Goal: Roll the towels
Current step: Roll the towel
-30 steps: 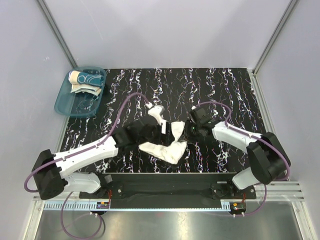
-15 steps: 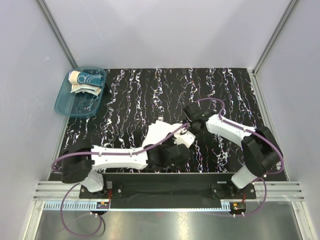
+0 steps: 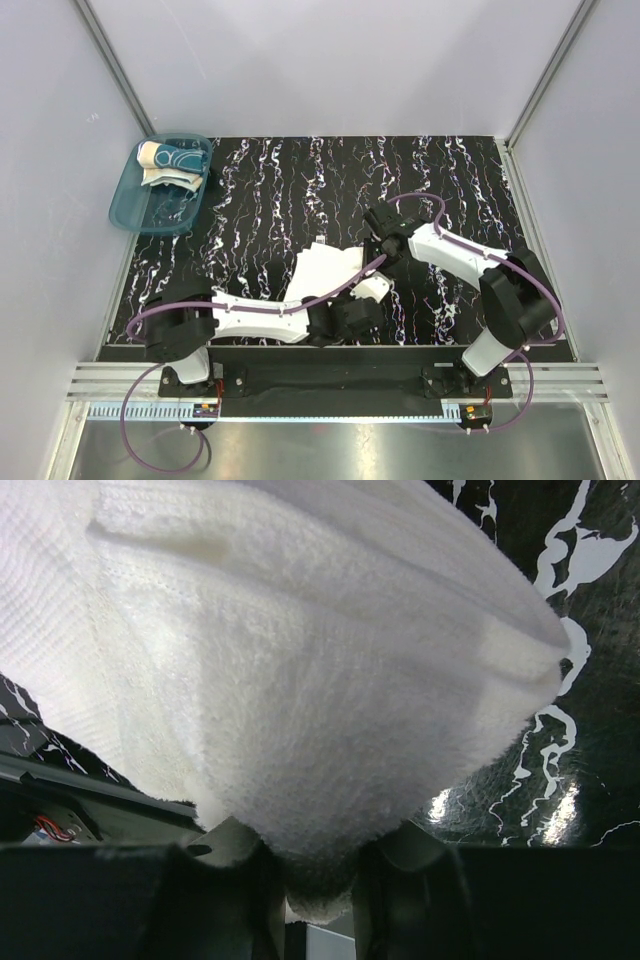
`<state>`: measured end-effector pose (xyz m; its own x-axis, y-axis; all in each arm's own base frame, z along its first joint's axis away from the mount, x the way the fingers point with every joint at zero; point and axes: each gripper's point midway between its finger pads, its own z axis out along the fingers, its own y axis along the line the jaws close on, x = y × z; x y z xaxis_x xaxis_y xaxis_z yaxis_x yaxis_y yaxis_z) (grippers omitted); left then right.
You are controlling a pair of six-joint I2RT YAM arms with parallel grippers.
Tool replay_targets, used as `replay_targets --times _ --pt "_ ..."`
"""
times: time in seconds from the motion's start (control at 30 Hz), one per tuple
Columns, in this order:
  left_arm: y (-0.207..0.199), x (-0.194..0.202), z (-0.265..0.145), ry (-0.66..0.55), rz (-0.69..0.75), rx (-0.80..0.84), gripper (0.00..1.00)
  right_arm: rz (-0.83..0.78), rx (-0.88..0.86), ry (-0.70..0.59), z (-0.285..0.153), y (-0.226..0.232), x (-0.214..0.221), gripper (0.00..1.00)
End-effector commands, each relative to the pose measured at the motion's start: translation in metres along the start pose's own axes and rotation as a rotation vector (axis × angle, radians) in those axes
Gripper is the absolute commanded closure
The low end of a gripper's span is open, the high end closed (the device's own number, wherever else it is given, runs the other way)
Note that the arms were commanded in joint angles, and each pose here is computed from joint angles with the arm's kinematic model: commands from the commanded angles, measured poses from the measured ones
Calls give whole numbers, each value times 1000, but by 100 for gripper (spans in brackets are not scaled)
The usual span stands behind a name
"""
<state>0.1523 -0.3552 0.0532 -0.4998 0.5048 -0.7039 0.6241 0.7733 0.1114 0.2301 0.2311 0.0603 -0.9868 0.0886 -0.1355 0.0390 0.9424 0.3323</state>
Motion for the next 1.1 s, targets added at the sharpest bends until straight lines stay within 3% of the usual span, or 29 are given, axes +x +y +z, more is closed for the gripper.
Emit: replay_targets --times 0.0,0.03,0.07,0.13,0.23,0.37,0.63,0.77,0.9,1.07 --pt "-8 11 4 -3 -53 30 66 -24 -46 14 -10 18 -2 96" --pt "-9 15 7 9 -55 24 84 -24 -48 19 -10 19 -1 96" --pt "-8 18 7 18 -53 23 92 -22 -48 17 -11 19 -2 96" --pt "-9 19 5 19 -64 30 100 -24 -36 14 -11 17 -3 94" --pt "-7 20 -2 18 -91 45 100 -23 -4 -6 -14 14 -8 84" --pt "-7 20 -10 18 -183 119 100 -13 7 -49 -21 11 -25 42" --pt "-3 8 -26 -16 -482 375 100 38 37 -249 -80 -1 -97 6" --pt "9 1 -28 -41 -594 443 100 50 38 -347 -115 -1 -123 1" --pt "11 -1 -35 -44 -715 559 100 16 -101 -422 -138 21 -124 1" --pt "22 3 -38 -37 -854 619 100 6 -257 -397 -118 31 -101 1"
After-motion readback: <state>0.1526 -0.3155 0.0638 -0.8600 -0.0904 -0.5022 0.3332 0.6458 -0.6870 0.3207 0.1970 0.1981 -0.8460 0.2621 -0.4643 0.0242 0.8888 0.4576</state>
